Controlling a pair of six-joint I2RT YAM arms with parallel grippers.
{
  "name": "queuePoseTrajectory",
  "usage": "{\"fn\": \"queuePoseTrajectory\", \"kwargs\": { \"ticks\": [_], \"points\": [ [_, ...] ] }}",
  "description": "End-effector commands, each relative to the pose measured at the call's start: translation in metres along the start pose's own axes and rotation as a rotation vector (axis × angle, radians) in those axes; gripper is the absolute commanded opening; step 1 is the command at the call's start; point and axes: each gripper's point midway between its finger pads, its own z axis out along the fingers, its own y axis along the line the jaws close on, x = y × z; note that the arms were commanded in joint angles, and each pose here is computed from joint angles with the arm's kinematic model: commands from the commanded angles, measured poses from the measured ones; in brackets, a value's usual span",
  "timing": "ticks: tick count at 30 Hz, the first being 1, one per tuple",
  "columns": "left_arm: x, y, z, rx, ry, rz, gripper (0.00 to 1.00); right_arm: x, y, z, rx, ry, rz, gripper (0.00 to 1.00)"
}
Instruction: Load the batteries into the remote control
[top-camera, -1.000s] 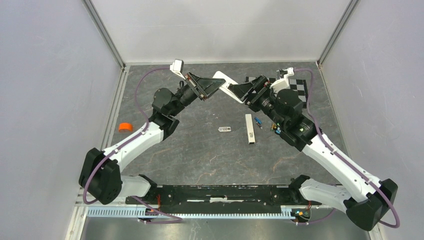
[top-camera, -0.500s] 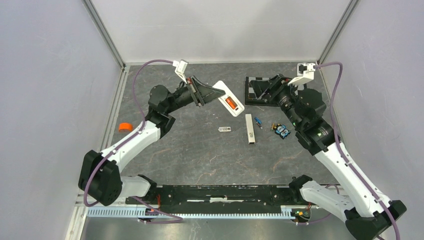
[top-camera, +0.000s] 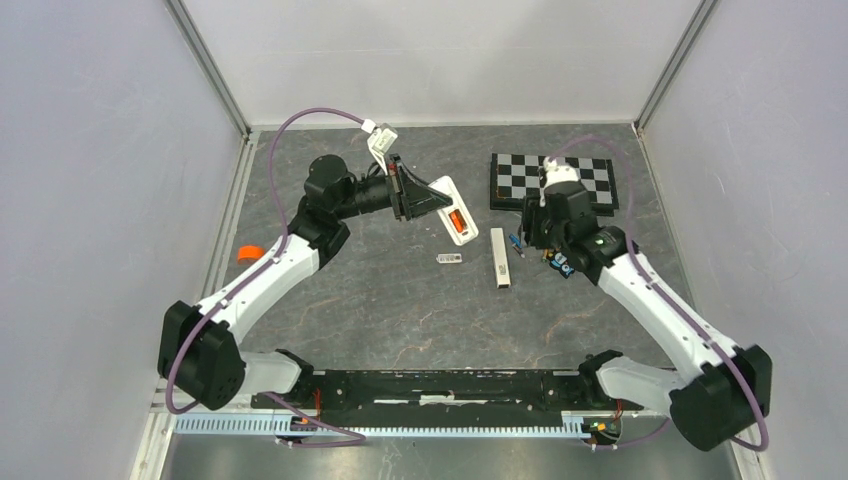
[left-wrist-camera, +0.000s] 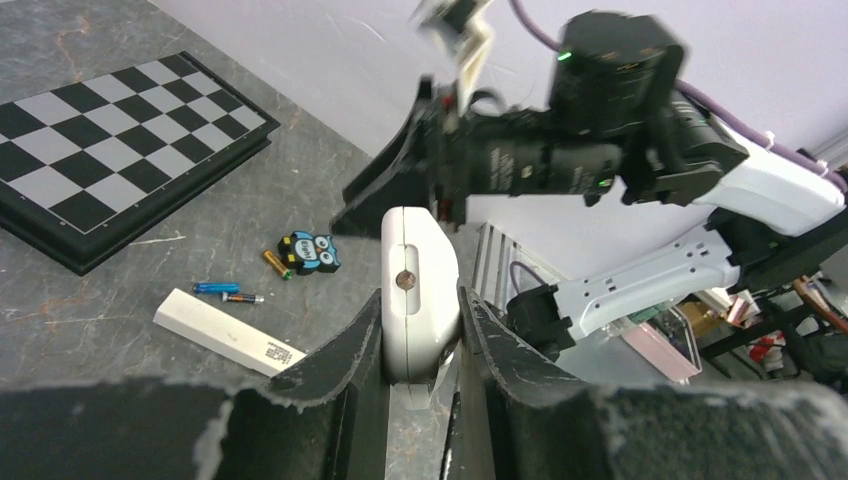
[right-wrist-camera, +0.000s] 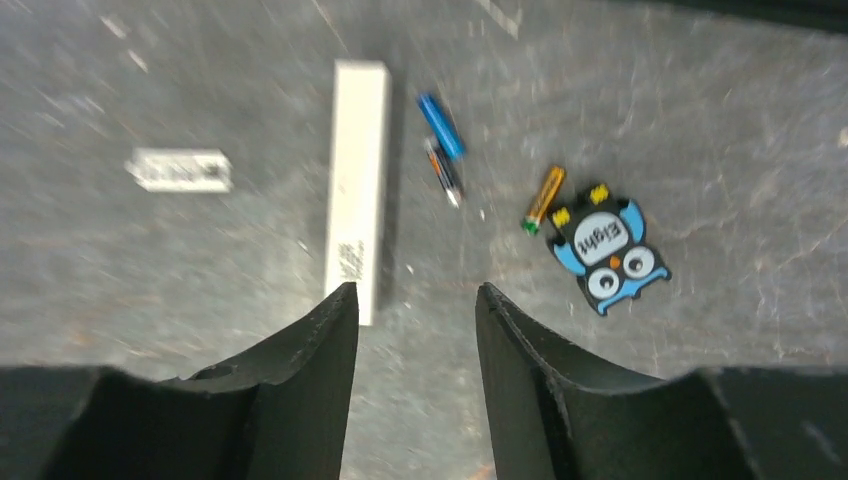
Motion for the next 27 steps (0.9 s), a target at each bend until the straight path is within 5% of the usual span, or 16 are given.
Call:
{"fn": "queuePoseTrajectory", "kwargs": {
  "ticks": [1, 16, 27],
  "points": [
    [-0.014, 0.004, 0.008, 0.018, -0.021, 0.060, 0.02, 0.052, -0.015, 0.026, 0.019, 0.185, -0.134, 0.48],
    [-0.021, 0.050, 0.028, -0.068, -0.065, 0.043, 0.02, 0.048, -0.041, 0.093, 0.120, 0.253, -0.174, 0.55],
    [-0.015, 0.050, 0.019, -0.093, -0.099, 0.015, 0.02, 0.038, -0.068, 0.105, 0.218, 0.222, -0.015, 0.44]
  ]
}}
